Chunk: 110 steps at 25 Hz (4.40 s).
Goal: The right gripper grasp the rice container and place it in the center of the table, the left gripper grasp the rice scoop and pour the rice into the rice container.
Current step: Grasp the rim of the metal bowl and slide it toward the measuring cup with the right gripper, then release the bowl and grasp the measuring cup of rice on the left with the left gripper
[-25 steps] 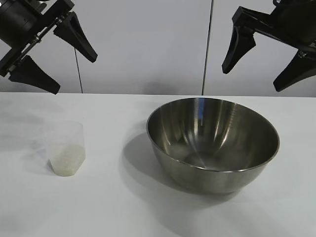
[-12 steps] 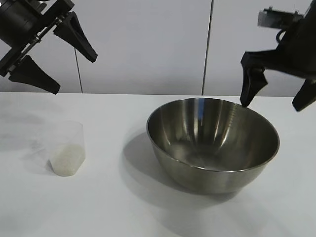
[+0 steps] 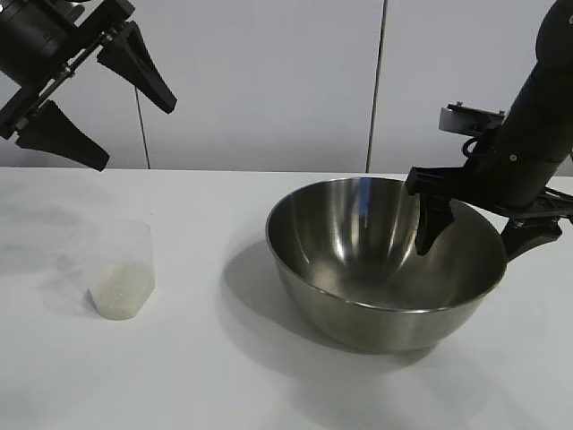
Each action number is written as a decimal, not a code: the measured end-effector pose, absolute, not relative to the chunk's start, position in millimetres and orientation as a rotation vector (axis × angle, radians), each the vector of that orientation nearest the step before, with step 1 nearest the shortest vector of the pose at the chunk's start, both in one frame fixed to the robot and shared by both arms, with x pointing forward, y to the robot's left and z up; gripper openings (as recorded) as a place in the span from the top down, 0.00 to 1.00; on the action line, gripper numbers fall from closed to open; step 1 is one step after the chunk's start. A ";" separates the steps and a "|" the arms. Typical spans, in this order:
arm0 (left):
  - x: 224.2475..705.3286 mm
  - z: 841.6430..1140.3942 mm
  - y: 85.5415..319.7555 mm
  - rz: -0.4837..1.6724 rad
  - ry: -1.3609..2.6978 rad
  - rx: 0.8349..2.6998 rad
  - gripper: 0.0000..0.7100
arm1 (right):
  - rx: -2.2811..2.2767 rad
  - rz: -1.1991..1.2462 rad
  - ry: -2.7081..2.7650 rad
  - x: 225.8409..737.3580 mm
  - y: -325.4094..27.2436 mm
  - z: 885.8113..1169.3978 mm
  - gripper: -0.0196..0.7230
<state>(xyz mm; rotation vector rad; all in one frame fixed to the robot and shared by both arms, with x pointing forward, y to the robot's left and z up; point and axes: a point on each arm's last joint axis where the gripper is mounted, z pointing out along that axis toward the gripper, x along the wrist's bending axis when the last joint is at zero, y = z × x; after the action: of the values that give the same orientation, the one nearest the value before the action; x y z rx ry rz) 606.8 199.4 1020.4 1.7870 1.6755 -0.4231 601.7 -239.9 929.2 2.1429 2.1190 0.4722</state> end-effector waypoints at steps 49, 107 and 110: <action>607.0 1020.5 199.4 -0.421 1.675 1.786 0.08 | 1.924 0.618 2.460 595.3 -141.2 928.2 0.96; 607.0 1020.5 199.4 -0.421 1.675 1.786 0.08 | 1.634 0.904 1.463 222.9 -294.4 1087.6 0.08; 607.0 1020.5 199.4 -0.421 1.675 1.786 0.08 | 1.627 0.904 1.455 218.1 -294.2 1067.7 0.08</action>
<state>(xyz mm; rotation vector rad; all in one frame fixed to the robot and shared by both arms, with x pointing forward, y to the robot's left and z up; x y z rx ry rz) 607.0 199.4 1020.5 1.7858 1.6748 -0.4210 218.1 -294.2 1067.7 1.6267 1.4550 0.9043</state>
